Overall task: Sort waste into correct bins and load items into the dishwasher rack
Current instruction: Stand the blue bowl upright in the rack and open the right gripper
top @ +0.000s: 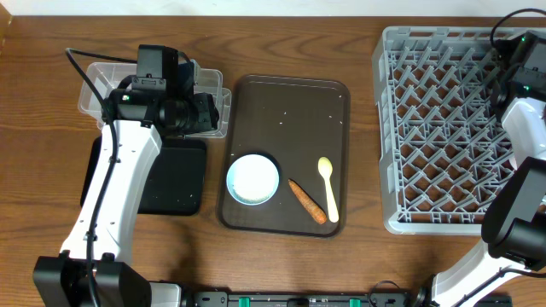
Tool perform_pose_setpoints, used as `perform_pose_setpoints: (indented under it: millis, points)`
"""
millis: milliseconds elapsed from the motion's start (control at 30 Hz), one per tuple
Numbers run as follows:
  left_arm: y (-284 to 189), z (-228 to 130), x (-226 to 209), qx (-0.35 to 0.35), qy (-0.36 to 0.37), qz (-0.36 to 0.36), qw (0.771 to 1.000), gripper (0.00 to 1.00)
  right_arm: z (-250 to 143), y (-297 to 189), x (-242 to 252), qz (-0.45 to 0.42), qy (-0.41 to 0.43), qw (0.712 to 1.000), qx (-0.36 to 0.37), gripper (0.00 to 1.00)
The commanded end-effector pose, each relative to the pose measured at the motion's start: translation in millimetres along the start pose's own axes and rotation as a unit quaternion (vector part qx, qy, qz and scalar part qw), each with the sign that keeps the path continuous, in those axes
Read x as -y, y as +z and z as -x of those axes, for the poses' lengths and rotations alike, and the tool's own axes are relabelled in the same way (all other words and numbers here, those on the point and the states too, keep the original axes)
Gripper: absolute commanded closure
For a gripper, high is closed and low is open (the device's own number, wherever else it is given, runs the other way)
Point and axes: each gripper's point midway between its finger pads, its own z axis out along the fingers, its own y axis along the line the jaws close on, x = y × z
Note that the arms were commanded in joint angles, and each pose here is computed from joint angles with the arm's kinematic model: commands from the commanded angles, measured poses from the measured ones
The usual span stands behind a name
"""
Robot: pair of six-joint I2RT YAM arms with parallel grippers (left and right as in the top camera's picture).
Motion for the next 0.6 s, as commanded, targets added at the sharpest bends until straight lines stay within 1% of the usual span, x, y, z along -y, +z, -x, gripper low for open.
perform_pose_setpoints:
  millis: [0,133,200,267,333,400,467,567]
  points:
    - [-1.0,1.9,-3.8,0.003,0.004,0.007,1.0,0.5,-1.7,-3.3,14.8,-0.038,0.051,0.998,-0.013,0.23]
    - [-1.0,1.9,-3.6,0.003,0.004,0.007,1.0,0.5,7.3,-17.8,35.4,-0.052,0.071,0.996,0.009,0.18]
    - [-1.0,1.9,-3.6,0.003,0.004,0.007,1.0,0.5,13.4,-28.3,46.9,-0.054,0.1,0.993,0.027,0.15]
    - [-1.0,1.9,-3.8,0.003,0.004,0.007,1.0,0.5,21.9,-40.4,54.4,-0.042,0.13,0.989,0.054,0.14]
    - [-1.0,1.9,-3.6,0.003,0.004,0.007,1.0,0.5,34.5,-54.3,49.8,0.005,0.143,0.985,0.093,0.13]
    - [-1.0,1.9,-3.6,0.003,0.004,0.007,1.0,0.5,50.4,-74.7,29.9,0.092,0.133,0.976,0.144,0.12]
    - [-1.0,2.0,-3.6,0.003,0.004,0.007,1.0,0.5,62.2,-96.8,4.9,0.181,0.117,0.958,0.187,0.15]
    - [-1.0,1.9,-3.6,0.003,0.004,0.007,1.0,0.5,70.9,-125.9,-27.8,0.281,0.108,0.928,0.219,0.18]
